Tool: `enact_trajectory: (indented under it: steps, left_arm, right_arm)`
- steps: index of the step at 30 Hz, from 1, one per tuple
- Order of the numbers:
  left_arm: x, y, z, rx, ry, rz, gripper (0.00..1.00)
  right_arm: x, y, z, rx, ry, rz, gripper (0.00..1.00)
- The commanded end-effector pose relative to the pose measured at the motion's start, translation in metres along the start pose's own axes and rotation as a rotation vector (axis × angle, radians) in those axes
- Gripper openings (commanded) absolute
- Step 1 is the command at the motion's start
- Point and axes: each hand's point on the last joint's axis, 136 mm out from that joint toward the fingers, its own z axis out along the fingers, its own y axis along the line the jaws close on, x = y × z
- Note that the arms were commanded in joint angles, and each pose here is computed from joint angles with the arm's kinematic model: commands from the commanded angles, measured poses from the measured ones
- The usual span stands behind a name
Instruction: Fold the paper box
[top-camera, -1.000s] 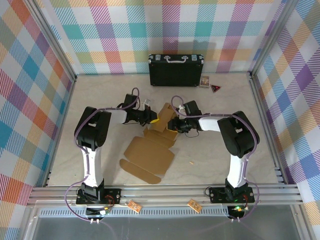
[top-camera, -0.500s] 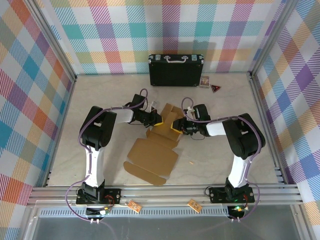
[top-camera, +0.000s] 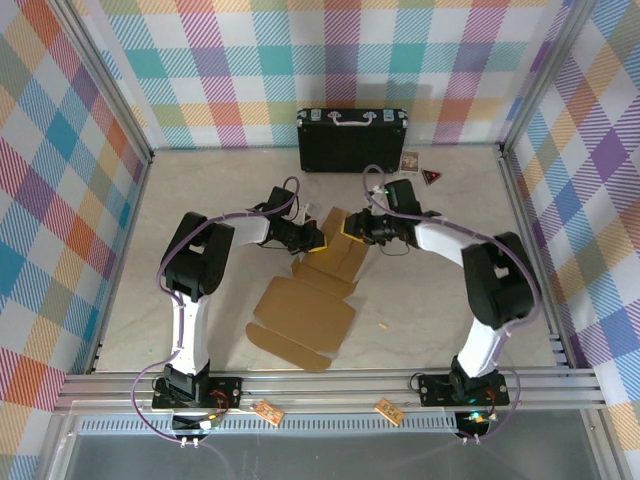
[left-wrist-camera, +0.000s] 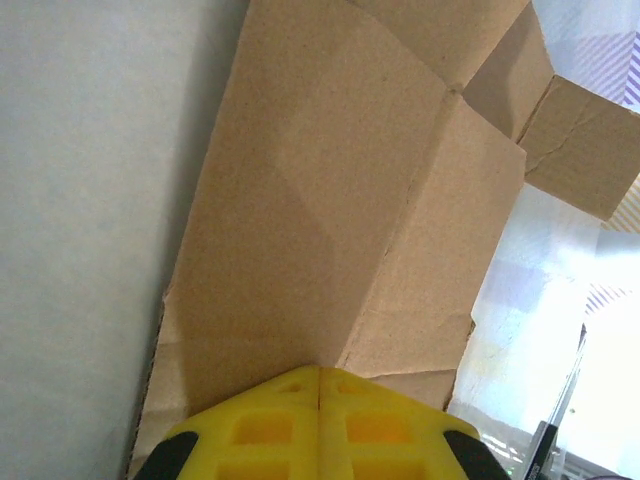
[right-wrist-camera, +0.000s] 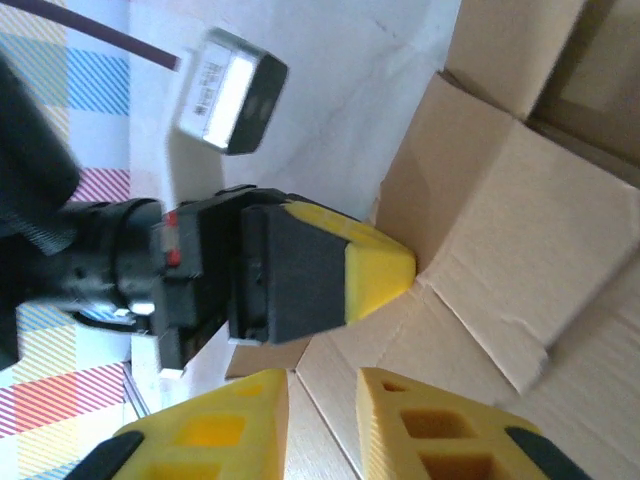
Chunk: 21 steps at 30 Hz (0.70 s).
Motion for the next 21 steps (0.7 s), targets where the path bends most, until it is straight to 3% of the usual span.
enact_trajectory:
  steps: [1,7,11,16,21]
  left_arm:
    - [0.059,0.071,0.010,-0.250,0.147,-0.131,0.00]
    - [0.056,0.065,0.005,-0.241,0.129,-0.120,0.00]
    - [0.041,0.043,-0.011,-0.208,0.070,-0.104,0.00]
    - [0.032,0.021,-0.024,-0.157,0.029,-0.088,0.00]
    - [0.052,0.027,-0.020,-0.158,0.075,-0.103,0.00]
  right_arm:
    - [0.026,-0.027,0.031,0.086,0.133,0.044,0.22]
    - [0.057,-0.103,0.050,0.336,0.235,0.172,0.12]
    - [0.058,-0.108,0.046,0.383,0.232,0.180,0.05]
    - [0.062,-0.109,0.050,0.362,0.250,0.196,0.04]
    - [0.062,-0.110,0.052,0.359,0.252,0.192,0.04]
